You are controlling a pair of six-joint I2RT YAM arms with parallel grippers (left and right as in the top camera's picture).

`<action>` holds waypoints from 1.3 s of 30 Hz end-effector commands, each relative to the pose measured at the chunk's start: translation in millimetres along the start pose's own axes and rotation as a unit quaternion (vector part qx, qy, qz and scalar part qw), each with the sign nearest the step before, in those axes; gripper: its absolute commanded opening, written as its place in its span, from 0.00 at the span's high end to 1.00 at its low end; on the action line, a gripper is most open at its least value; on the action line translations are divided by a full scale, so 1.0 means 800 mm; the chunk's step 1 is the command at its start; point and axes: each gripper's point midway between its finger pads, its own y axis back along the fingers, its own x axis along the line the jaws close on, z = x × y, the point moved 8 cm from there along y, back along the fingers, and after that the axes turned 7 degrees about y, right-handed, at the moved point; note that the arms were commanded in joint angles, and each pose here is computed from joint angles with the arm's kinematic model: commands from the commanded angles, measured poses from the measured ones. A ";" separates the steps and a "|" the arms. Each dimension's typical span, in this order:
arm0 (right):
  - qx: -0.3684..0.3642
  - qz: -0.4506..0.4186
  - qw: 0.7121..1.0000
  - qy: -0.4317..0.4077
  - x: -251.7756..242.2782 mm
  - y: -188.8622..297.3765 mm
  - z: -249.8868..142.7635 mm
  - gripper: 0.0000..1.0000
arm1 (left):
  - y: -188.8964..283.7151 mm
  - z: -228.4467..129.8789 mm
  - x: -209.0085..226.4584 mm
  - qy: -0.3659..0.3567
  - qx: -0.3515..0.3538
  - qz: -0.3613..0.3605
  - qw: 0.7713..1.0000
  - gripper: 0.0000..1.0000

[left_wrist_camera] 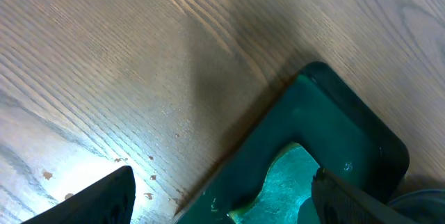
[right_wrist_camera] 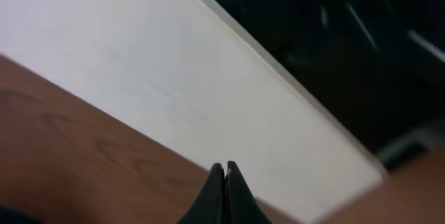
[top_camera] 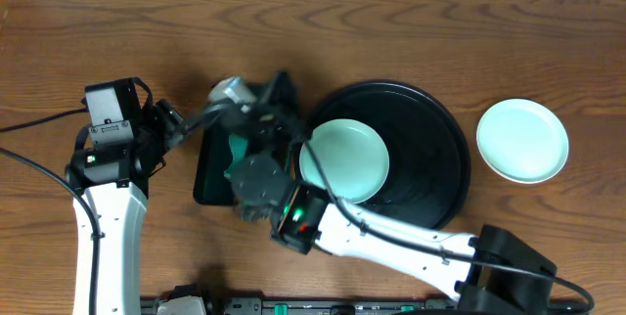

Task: Clean dirty plates on tray and stack at the side
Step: 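Lower the plate back onto the black tray with the right gripper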

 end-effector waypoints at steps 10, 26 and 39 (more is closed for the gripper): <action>0.075 -0.062 0.995 -0.020 -0.024 -0.036 -0.021 0.99 | 0.008 0.007 -0.002 0.003 -0.012 -0.004 1.000 0.19; 0.132 -0.074 0.988 -0.025 -0.009 -0.095 -0.088 0.63 | 0.008 0.007 -0.002 0.003 -0.012 -0.004 1.000 0.19; 0.273 0.231 0.924 -0.134 0.048 -0.128 -0.194 0.39 | 0.008 0.007 -0.002 0.003 -0.012 -0.004 1.000 0.19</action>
